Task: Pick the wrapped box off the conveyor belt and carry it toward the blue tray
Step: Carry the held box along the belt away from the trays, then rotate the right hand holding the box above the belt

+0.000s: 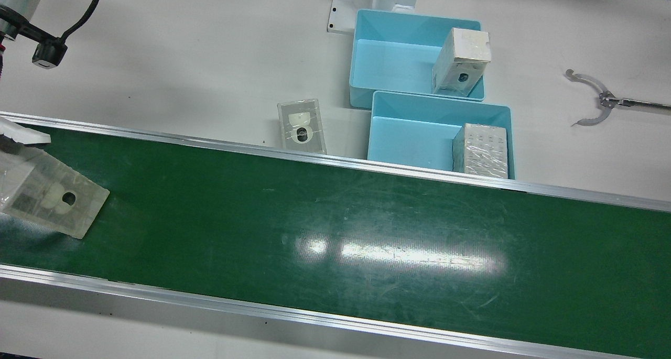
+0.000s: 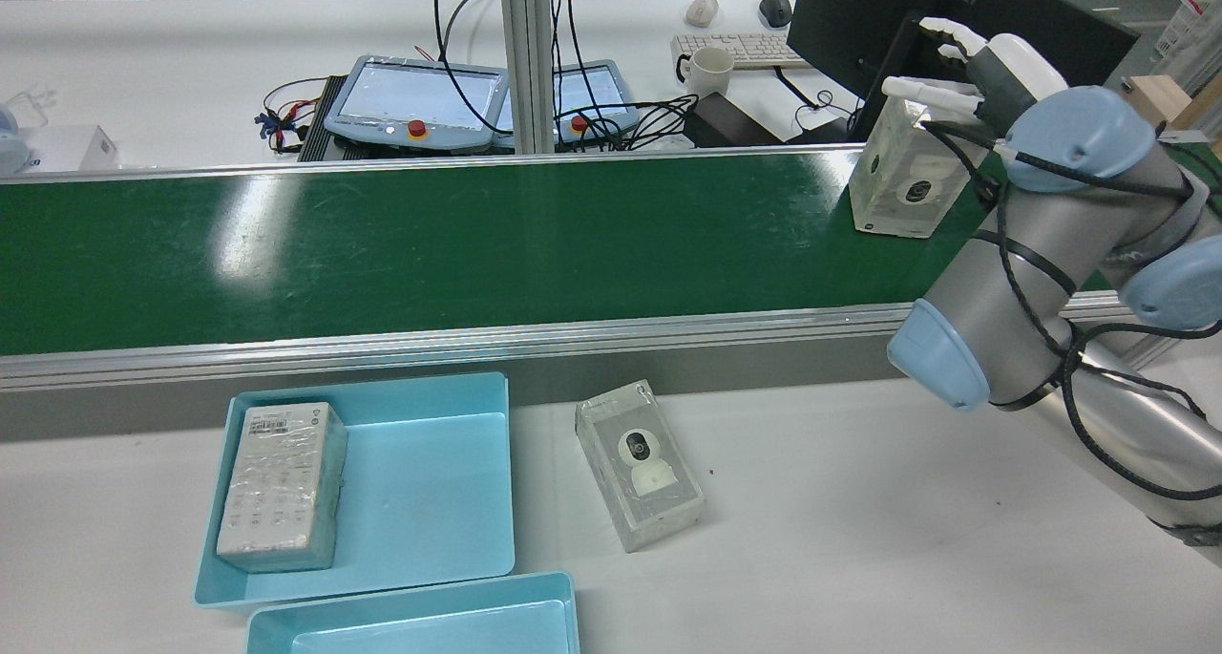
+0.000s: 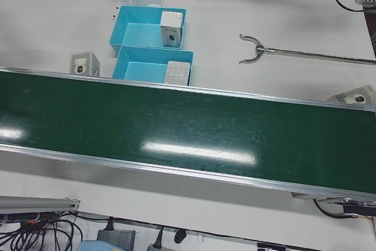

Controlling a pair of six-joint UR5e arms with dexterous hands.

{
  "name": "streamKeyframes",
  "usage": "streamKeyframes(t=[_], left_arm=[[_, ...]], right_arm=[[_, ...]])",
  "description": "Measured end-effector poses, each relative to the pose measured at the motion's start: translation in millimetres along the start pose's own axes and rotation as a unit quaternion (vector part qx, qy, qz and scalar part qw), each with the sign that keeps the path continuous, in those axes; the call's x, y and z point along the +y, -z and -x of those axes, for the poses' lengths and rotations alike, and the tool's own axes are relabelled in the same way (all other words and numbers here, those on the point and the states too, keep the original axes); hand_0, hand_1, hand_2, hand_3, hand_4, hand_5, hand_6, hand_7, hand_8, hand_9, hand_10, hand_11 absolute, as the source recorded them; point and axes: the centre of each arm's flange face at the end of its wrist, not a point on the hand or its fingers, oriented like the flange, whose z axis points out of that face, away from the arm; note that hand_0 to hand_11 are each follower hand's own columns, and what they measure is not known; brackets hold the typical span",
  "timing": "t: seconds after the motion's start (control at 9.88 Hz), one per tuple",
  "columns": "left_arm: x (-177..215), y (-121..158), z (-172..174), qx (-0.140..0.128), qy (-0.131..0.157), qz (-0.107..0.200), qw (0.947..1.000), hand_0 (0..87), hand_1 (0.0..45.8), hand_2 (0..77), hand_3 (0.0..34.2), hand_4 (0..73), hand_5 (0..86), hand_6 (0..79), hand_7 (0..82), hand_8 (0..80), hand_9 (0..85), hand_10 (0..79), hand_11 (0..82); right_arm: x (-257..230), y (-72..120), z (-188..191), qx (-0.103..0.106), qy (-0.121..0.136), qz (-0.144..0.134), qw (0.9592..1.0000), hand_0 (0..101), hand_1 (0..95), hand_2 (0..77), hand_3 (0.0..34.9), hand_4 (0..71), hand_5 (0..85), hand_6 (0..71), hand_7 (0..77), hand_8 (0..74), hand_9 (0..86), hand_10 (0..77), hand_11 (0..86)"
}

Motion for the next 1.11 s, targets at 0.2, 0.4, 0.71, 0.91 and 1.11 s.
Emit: streamKeyframes(t=[0.2, 0.4, 0.71, 0.91, 1.11], left_arm=[[0.0, 0.0, 0.0, 0.000, 0.000, 0.000, 1.0000, 0.0, 0.0, 1.1, 0.0, 0.5, 0.5, 0.5, 0.5, 0.5, 0.0, 0.5, 0.0], [0.0, 0.0, 0.0, 0.000, 0.000, 0.000, 1.0000, 0.0, 0.0, 1.1, 0.0, 0.5, 0.5, 0.5, 0.5, 0.5, 0.5, 0.5, 0.0], [0.0, 0.0, 0.0, 0.000, 0.000, 0.000, 1.0000, 0.0, 0.0, 0.5, 0.0, 0.5, 0.5, 0.0, 0.5, 0.0, 0.0, 0.5, 0.0], [0.0, 0.0, 0.0, 0.000, 0.000, 0.000, 1.0000, 0.0, 0.0, 1.1, 0.0, 0.5, 0.5, 0.5, 0.5, 0.0, 0.0, 0.5, 0.0], [0.0, 0.0, 0.0, 0.000, 0.000, 0.000, 1.0000, 0.0, 0.0, 1.1, 0.0, 0.5, 0.5, 0.5, 0.5, 0.5, 0.0, 0.5, 0.0]], right_arm=[[2.5, -2.7, -7.1, 0.006, 0.005, -0.001, 1.0000, 38, 1.1, 1.6, 29.6, 0.0, 19.1, 0.5, 3.8, 0.0, 1.1, 0.0, 1.1], [2.6, -6.7, -11.0, 0.003, 0.004, -0.005, 1.0000, 38, 2.7, 2.2, 29.6, 5.4, 24.5, 0.5, 3.8, 0.0, 1.1, 5.5, 1.1], [-3.8, -8.3, -5.4, -0.019, 0.002, -0.025, 0.9995, 45, 6.5, 28.9, 20.7, 31.1, 42.0, 33.8, 33.3, 33.8, 20.2, 48.0, 8.2], [-3.9, -8.2, -5.2, -0.020, 0.002, -0.026, 0.9995, 44, 2.7, 32.7, 20.0, 33.8, 42.0, 37.6, 33.8, 40.4, 29.5, 52.4, 12.5], [-3.9, -8.2, -5.2, -0.020, 0.002, -0.026, 0.9995, 47, 1.6, 33.8, 18.0, 36.0, 43.1, 42.0, 33.8, 46.4, 34.4, 56.2, 13.1]])
